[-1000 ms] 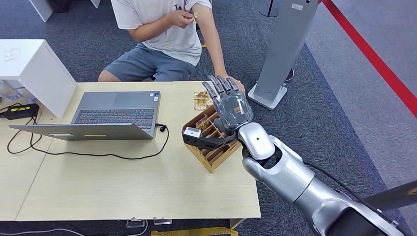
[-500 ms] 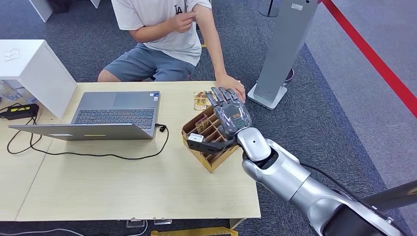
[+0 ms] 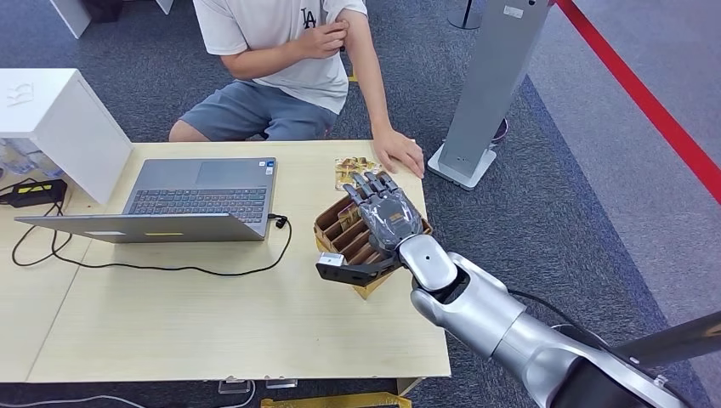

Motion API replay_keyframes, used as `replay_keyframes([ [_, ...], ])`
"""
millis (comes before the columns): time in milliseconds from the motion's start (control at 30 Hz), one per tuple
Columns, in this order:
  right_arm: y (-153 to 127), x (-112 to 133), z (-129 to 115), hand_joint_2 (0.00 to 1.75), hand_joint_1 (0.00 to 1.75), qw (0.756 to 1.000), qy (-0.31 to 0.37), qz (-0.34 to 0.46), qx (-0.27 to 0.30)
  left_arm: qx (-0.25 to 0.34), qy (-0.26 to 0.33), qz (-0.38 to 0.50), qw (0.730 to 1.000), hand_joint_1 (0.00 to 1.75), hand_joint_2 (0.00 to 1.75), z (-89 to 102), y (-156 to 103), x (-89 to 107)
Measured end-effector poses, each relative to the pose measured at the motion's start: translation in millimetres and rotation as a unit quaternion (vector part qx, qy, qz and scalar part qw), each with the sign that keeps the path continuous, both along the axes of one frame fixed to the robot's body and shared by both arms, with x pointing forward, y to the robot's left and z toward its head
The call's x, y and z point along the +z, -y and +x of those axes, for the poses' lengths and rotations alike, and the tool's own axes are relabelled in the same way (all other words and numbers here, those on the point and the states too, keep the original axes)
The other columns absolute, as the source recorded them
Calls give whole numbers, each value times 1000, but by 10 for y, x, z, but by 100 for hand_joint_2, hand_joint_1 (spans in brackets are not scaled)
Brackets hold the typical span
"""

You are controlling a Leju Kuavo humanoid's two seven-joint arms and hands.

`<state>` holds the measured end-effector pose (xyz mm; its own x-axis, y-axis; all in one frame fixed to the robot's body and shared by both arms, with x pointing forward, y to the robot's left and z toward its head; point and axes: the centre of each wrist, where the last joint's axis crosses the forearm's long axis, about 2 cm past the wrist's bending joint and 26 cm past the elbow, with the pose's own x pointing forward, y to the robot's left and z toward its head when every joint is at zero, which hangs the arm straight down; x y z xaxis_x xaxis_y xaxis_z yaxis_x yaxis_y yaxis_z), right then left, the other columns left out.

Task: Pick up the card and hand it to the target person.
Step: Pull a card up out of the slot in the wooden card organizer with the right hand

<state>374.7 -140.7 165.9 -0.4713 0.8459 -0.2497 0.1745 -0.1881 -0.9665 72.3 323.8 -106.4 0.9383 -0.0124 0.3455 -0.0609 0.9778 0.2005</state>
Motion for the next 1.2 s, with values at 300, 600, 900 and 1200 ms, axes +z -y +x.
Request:
replay_keyframes([
  [300, -89, 35, 20, 175, 37, 1000, -1, 3, 9, 0, -2, -8, 1000, 0, 0, -25, 22, -6],
  [600, -179, 92, 58, 175, 28, 1000, 6, 11, 22, -4, -5, -3, 1000, 0, 0, -11, 31, -4],
  [900, -196, 118, 54, 175, 45, 999, 8, 16, 28, -2, -3, -6, 1000, 0, 0, -26, 51, -7],
  [1200, -175, 138, 75, 175, 82, 1000, 5, 18, 25, 3, 0, -5, 1000, 0, 0, -43, 41, -9],
])
